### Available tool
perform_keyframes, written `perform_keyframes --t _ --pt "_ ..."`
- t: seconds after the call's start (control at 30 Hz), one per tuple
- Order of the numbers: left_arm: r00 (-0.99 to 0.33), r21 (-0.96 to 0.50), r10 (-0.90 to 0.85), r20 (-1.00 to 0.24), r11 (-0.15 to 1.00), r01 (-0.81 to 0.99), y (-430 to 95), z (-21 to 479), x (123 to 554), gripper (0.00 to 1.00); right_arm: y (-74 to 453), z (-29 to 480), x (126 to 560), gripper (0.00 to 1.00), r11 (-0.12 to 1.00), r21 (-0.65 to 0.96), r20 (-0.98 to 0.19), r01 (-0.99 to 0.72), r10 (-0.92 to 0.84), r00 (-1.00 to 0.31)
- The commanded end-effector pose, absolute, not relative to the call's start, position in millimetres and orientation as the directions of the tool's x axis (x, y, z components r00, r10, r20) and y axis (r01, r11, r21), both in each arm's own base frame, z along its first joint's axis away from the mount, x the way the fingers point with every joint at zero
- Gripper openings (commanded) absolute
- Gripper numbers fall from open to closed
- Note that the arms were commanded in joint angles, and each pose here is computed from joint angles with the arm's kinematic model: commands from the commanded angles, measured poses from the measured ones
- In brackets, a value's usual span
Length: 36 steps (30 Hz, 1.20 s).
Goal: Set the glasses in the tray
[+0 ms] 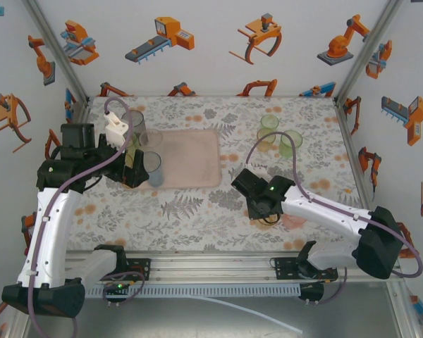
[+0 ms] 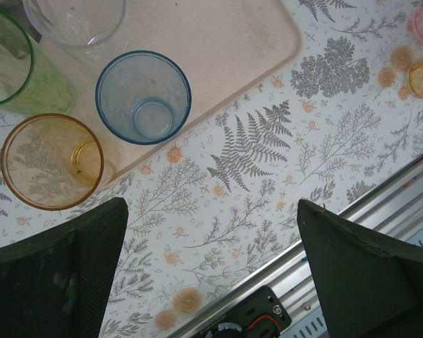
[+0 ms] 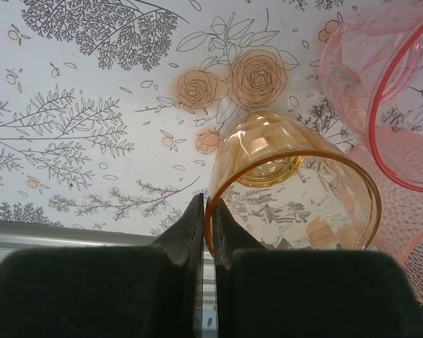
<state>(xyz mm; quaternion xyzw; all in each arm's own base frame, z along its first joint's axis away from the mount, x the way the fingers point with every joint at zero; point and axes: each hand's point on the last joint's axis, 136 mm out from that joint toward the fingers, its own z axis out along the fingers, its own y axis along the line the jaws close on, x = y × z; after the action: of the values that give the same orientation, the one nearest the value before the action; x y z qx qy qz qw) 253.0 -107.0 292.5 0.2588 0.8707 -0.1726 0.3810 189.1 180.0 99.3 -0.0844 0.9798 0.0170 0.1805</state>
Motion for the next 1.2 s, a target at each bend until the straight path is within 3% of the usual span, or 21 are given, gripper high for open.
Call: perform_keyframes --t 0.0,0.63,1.17 --pt "-0.556 -0.094 0.327 -0.764 0.796 0.598 -109.7 295.8 251.5 0.97 191.6 111.4 199.8 0.07 0.984 0.021 -0.407 -0.177 -0.153 -0.900" --pt "-0.547 -0.090 0.322 -0.772 0.797 0.597 -109.6 300.7 251.4 0.97 263.8 108.7 214.5 0.12 0.952 0.054 -0.383 -0.301 -0.259 -0.887" --pt "-0.543 -0.087 0.320 -0.776 0.798 0.596 -109.6 303.2 251.3 0.97 268.1 123.1 216.4 0.29 0.948 0.033 -0.404 -0.318 -0.278 -0.871"
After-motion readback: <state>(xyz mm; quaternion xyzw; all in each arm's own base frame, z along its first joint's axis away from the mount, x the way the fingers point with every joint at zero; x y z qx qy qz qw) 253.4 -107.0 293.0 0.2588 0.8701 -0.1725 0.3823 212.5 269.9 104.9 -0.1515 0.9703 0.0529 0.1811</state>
